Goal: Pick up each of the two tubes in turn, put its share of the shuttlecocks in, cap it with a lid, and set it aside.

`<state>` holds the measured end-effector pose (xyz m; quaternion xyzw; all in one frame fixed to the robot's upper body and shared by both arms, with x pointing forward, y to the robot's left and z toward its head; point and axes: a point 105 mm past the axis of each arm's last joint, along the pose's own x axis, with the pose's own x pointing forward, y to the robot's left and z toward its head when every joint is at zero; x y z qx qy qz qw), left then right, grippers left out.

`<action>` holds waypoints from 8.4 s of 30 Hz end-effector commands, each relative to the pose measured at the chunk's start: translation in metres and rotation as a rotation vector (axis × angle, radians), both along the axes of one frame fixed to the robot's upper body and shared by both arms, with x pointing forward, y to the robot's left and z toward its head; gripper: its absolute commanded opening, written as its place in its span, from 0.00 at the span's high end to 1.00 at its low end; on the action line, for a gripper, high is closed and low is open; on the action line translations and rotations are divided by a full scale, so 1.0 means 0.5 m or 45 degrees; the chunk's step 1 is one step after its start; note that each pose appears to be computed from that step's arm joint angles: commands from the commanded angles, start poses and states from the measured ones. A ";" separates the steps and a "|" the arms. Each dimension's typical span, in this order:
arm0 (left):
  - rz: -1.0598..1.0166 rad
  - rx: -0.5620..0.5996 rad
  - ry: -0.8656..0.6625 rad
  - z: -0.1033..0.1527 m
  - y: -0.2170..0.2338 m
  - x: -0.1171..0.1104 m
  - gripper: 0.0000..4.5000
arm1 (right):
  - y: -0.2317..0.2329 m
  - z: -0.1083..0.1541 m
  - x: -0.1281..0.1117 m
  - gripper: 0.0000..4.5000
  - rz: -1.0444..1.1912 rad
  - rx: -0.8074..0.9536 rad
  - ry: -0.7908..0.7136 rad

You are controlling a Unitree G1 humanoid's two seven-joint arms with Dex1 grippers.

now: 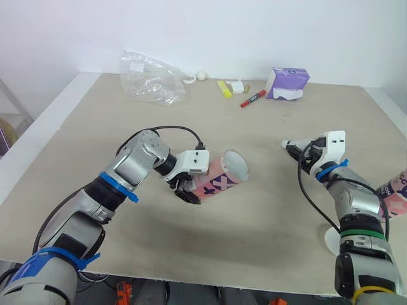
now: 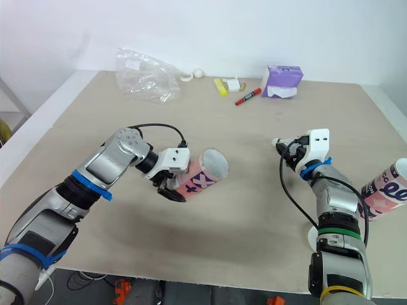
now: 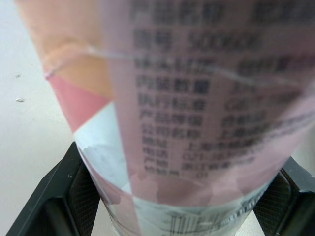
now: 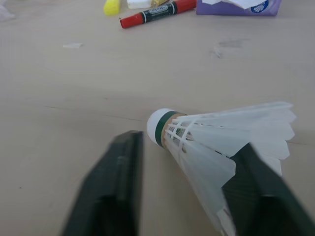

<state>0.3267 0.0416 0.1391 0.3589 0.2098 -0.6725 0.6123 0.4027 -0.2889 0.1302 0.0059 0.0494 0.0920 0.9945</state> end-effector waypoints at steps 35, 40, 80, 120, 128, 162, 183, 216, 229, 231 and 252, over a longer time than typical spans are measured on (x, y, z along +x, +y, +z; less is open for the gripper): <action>0.046 -0.011 -0.020 0.001 0.008 0.018 0.16 | 0.276 0.243 -0.306 1.00 1.370 -1.267 -0.627; 0.043 -0.010 -0.024 0.002 0.007 0.019 0.16 | 0.294 0.237 -0.293 1.00 1.401 -1.283 -0.652; 0.035 -0.007 -0.032 -0.003 0.001 0.020 0.16 | 0.347 0.258 -0.251 0.99 1.502 -0.979 -0.407; 0.036 -0.024 -0.046 -0.008 -0.012 0.024 0.16 | 0.505 0.097 -0.185 0.99 2.069 -1.437 -0.044; 0.079 0.004 -0.042 -0.018 0.017 0.029 0.16 | 0.497 0.162 -0.192 0.99 2.001 -1.387 -0.176; 0.182 -0.602 -0.112 -0.019 0.041 0.015 0.16 | 0.257 0.252 -0.246 0.99 1.355 -0.730 -0.122; 0.161 -0.938 0.022 -0.110 -0.090 -0.068 0.16 | 0.083 0.090 -0.317 0.67 1.147 -0.909 0.461; 0.088 -0.730 0.043 -0.143 -0.085 -0.071 0.16 | -0.071 0.017 -0.340 0.00 1.169 -1.194 0.788; 0.103 -0.717 0.032 -0.145 -0.086 -0.067 0.16 | -0.075 -0.016 -0.348 0.64 1.187 -1.173 0.831; 0.105 -0.713 0.028 -0.145 -0.084 -0.065 0.16 | -0.078 -0.020 -0.351 0.80 1.192 -1.179 0.843; 0.155 -0.689 0.021 -0.144 -0.075 -0.029 0.16 | 0.118 0.205 -0.292 1.00 1.398 -1.358 0.177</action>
